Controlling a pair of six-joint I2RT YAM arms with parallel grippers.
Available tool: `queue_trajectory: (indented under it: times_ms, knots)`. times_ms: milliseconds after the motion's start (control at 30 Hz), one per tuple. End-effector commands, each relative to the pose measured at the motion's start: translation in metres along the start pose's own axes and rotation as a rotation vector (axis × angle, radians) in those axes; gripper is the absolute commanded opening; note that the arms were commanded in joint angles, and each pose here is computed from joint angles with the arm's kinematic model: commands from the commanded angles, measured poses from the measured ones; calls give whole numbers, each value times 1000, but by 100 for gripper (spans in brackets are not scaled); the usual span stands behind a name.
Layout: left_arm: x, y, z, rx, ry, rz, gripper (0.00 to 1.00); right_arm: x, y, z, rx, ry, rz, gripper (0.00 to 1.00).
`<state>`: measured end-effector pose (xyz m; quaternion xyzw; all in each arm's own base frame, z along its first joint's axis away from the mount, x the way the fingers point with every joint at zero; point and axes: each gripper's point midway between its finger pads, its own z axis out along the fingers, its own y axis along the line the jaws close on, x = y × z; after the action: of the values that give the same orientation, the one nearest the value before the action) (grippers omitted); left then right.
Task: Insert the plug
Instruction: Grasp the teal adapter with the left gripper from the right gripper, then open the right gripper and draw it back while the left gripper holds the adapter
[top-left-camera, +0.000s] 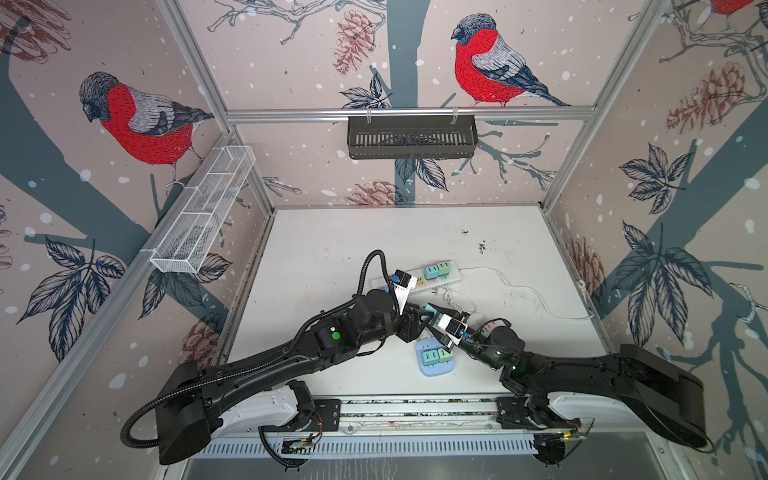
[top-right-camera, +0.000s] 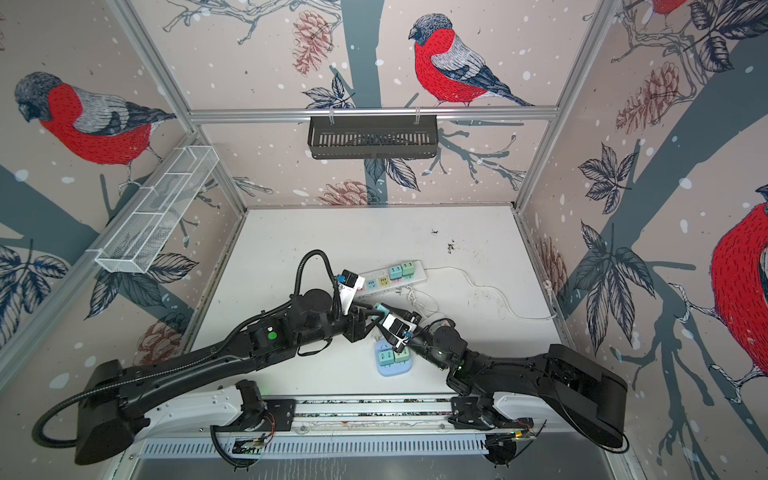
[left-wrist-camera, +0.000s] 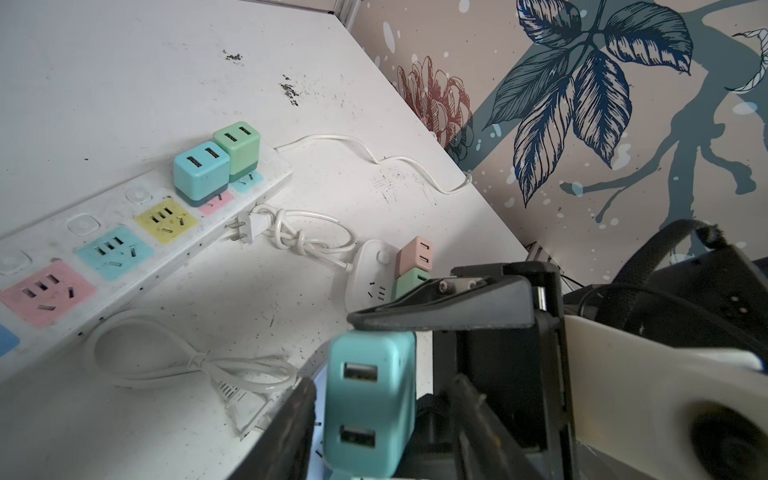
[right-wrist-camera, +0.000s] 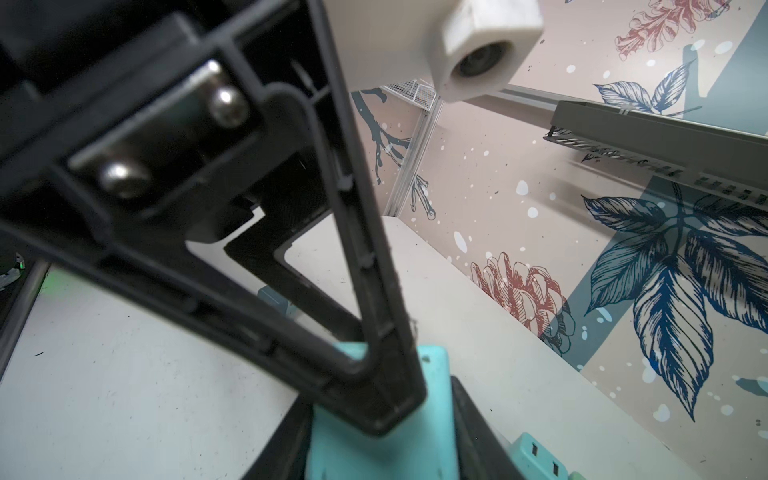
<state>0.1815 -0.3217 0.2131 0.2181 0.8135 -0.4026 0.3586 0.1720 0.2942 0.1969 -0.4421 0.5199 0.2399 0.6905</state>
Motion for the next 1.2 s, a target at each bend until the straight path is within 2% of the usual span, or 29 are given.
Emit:
queue_trajectory:
  times_ms: [0,100,200,400,433,533,567,600,767,933,1033,1167]
  knots:
    - [-11,-7,3,24,-33,3,51,-15,-2,0,6,-55,-15,0]
    - [-9,-8,6,24,-17,4,46,-16,0,-1,-3,-59,-10,0]
    - [-8,-12,9,45,-13,5,35,-17,1,-1,-9,-62,-12,0]
    - [-5,-18,13,84,5,20,2,-19,0,-2,-4,-71,-6,2]
    - [-7,-17,13,77,0,24,0,-20,0,-3,-5,-74,-2,8]
    - [-9,-5,12,11,-16,15,0,-22,-5,-4,12,-79,29,45]
    - [-11,-1,11,-17,-25,12,0,-21,-5,-4,14,-76,35,68]
    - [-14,4,8,-49,-36,16,0,-20,-5,-5,12,-72,34,100]
    - [-36,36,-15,-172,-121,17,0,-14,-17,-5,46,-37,70,100]
    - [-62,76,-57,-334,-260,25,0,-13,-40,-15,113,-46,152,100]
    - [-74,89,-83,-430,-350,43,0,-15,-50,-25,153,-60,180,100]
    - [-78,89,-101,-450,-414,113,0,-14,-69,-42,267,-76,224,100]
